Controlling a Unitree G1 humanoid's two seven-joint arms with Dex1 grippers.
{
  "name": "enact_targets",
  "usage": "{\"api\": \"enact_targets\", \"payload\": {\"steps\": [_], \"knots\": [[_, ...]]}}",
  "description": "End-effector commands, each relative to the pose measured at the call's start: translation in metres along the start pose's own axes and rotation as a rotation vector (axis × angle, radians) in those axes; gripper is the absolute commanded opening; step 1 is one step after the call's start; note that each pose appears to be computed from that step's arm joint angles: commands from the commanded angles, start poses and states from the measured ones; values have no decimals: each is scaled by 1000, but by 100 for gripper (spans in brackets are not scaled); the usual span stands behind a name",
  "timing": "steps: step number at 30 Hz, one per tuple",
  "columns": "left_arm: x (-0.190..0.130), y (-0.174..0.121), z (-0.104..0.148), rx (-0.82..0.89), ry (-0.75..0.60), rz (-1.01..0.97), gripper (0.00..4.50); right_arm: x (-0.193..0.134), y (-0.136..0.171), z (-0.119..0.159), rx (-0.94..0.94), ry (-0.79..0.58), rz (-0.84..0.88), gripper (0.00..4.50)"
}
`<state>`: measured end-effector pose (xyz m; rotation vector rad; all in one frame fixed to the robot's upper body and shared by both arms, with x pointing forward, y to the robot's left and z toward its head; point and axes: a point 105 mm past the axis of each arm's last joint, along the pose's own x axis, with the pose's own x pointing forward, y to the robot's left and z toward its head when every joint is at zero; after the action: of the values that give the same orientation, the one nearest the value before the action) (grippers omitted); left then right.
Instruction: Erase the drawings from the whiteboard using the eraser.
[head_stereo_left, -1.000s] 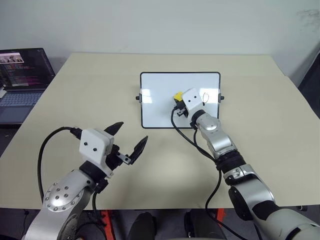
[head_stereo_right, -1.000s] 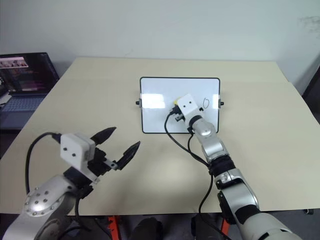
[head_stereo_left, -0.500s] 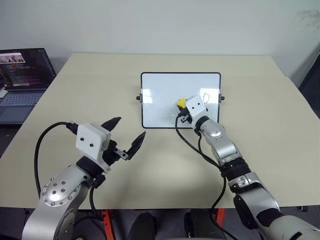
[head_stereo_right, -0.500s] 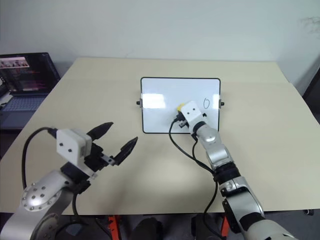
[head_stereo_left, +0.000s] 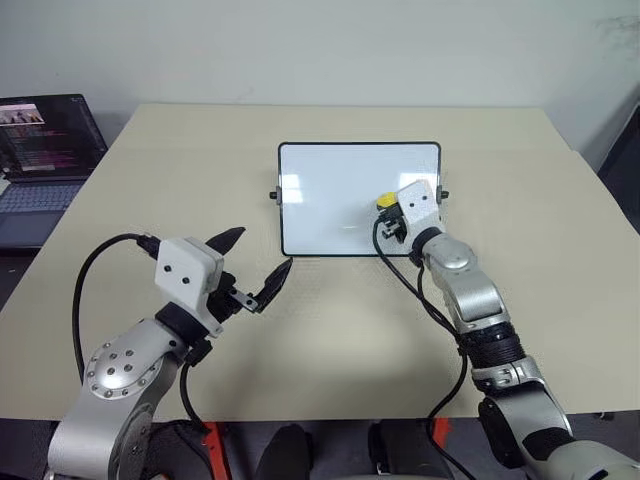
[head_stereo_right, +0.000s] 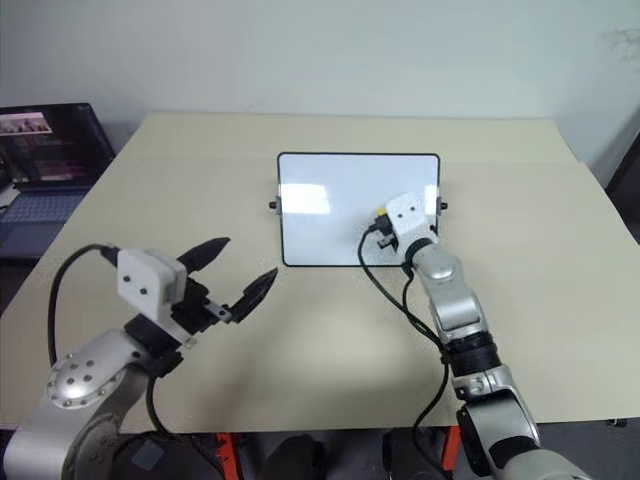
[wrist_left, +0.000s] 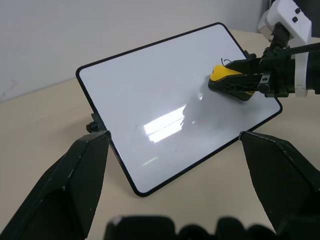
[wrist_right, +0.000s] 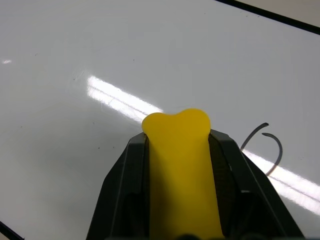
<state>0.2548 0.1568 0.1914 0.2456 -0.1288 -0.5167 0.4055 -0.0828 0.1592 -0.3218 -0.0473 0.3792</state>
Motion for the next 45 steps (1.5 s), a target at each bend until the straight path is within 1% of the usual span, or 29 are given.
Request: {"api": "enact_targets", "payload": {"steps": [1,17,25,31,33,39,45], "knots": [[3,-3,9,23,-43,-20,450,-5,-4,19,22,-64,-12,128],[8,-5,11,27,-55,-41,450,-4,-9,26,18,-83,-33,128],[10,-4,12,32,-60,-45,450,-5,-16,36,14,-112,-56,128],[11,-2,13,37,-60,-49,450,-9,-31,53,12,-149,-98,128],[11,-3,13,37,-60,-56,450,-12,-39,54,4,-148,-116,128],[14,-2,13,39,-60,-71,450,-25,-67,39,-24,-96,-191,128],[16,-2,12,36,-61,-82,450,-34,-82,32,-37,-63,-244,128]]}}
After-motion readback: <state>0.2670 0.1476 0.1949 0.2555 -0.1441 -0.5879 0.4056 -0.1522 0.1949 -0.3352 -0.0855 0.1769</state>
